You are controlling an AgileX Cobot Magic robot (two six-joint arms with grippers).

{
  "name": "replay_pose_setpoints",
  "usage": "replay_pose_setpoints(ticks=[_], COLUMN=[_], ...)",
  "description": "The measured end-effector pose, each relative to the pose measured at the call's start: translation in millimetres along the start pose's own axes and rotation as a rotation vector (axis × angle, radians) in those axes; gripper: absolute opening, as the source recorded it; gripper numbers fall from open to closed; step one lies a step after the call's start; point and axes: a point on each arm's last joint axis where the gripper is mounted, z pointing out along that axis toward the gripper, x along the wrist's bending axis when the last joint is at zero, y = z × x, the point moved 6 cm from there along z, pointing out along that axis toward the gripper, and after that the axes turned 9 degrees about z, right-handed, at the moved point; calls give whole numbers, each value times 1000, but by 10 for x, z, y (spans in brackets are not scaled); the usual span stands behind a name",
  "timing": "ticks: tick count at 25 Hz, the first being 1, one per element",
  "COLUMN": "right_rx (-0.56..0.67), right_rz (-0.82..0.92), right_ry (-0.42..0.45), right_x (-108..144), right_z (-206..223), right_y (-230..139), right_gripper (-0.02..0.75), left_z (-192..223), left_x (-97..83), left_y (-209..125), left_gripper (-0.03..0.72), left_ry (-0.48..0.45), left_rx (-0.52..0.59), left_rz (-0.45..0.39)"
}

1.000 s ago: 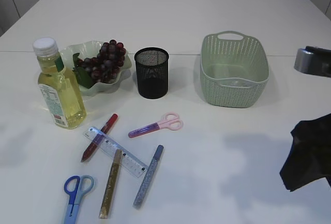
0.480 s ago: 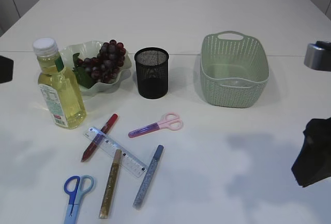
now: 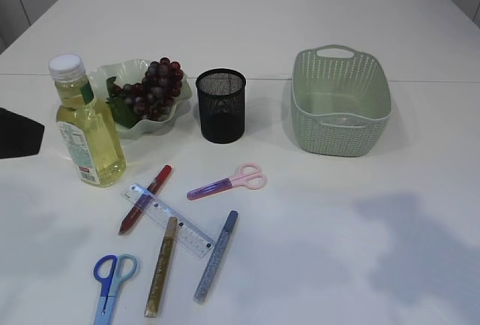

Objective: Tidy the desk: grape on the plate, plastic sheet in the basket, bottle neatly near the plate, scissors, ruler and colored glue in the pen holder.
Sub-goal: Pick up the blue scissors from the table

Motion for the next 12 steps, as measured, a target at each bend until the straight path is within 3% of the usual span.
replay_pose_setpoints(ticks=[6, 12], right_rx=[-15, -20], right_rz=[-10, -9], right_ry=[-134, -146], right_x=[-205, -223], right_z=[53, 50], right_y=[6, 13], right_gripper=[525, 442], left_z=[104, 203], left_x=[-143, -323], left_y=[100, 158], left_gripper=[467, 467], left_ry=[-52, -102], left_rx=[49, 62], left_rz=[51, 99])
